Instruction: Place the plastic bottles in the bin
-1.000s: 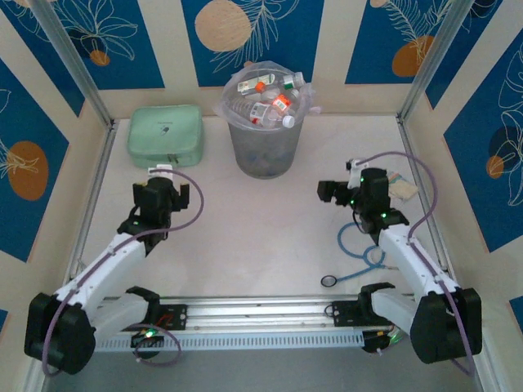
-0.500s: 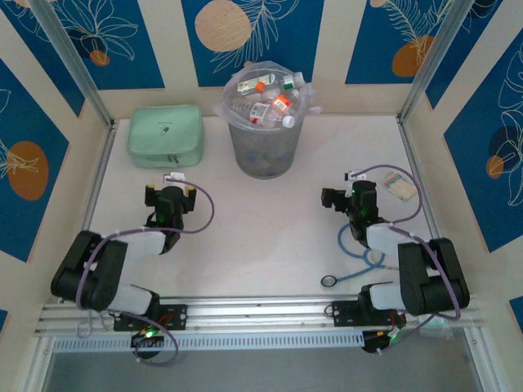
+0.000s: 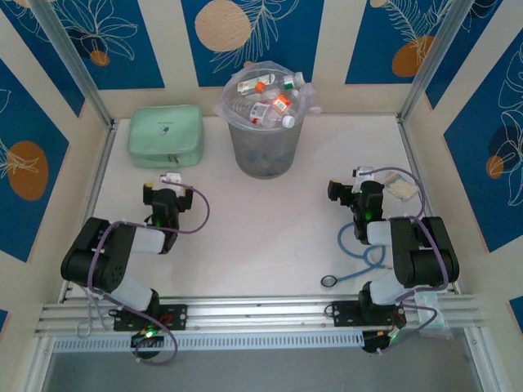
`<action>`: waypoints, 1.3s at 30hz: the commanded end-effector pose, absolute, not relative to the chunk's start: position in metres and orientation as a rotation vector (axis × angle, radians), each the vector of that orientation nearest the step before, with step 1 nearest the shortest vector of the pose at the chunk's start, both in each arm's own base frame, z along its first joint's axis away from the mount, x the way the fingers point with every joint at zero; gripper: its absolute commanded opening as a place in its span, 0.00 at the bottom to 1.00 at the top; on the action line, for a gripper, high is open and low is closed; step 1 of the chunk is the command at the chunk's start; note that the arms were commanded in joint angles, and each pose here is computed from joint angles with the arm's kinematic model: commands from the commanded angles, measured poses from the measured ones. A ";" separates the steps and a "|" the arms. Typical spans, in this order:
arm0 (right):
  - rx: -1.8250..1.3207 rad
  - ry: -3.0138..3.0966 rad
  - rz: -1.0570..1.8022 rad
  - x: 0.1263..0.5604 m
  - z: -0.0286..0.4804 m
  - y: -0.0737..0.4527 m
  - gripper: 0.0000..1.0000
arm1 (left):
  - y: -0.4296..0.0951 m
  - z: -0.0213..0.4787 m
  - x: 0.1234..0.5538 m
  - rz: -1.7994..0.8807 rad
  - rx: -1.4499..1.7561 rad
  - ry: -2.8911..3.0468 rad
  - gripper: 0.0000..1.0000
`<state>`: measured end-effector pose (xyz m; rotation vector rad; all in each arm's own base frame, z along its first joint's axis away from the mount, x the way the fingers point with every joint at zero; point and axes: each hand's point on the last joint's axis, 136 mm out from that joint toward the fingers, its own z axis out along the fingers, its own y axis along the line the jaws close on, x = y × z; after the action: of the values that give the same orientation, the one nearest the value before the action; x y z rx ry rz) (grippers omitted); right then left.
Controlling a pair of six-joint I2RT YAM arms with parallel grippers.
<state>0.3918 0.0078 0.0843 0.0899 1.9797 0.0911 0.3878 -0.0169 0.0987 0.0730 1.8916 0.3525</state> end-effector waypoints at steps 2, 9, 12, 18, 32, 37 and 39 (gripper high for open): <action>0.080 1.936 0.118 0.395 0.094 0.011 0.99 | -0.017 0.101 0.382 0.183 0.050 1.844 0.99; 0.080 1.936 0.095 0.396 0.094 0.011 0.99 | -0.019 0.095 0.390 0.170 0.068 1.870 0.99; 0.080 1.937 0.092 0.396 0.094 0.011 0.99 | -0.018 0.096 0.390 0.172 0.064 1.860 0.99; 0.080 1.935 0.090 0.397 0.094 0.011 0.99 | -0.014 0.096 0.392 0.181 0.038 1.866 1.00; 0.081 1.942 0.095 0.398 0.093 0.011 0.99 | -0.010 0.096 0.393 0.187 0.017 1.868 0.99; 0.082 1.944 0.094 0.397 0.093 0.011 0.99 | -0.009 0.096 0.393 0.187 0.015 1.869 0.99; 0.081 1.944 0.095 0.397 0.093 0.011 0.99 | -0.009 0.096 0.393 0.187 0.015 1.869 0.99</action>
<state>0.3926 0.0109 0.0862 0.0791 1.9716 0.1031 0.3881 -0.0134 0.0921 0.0415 1.8778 0.1915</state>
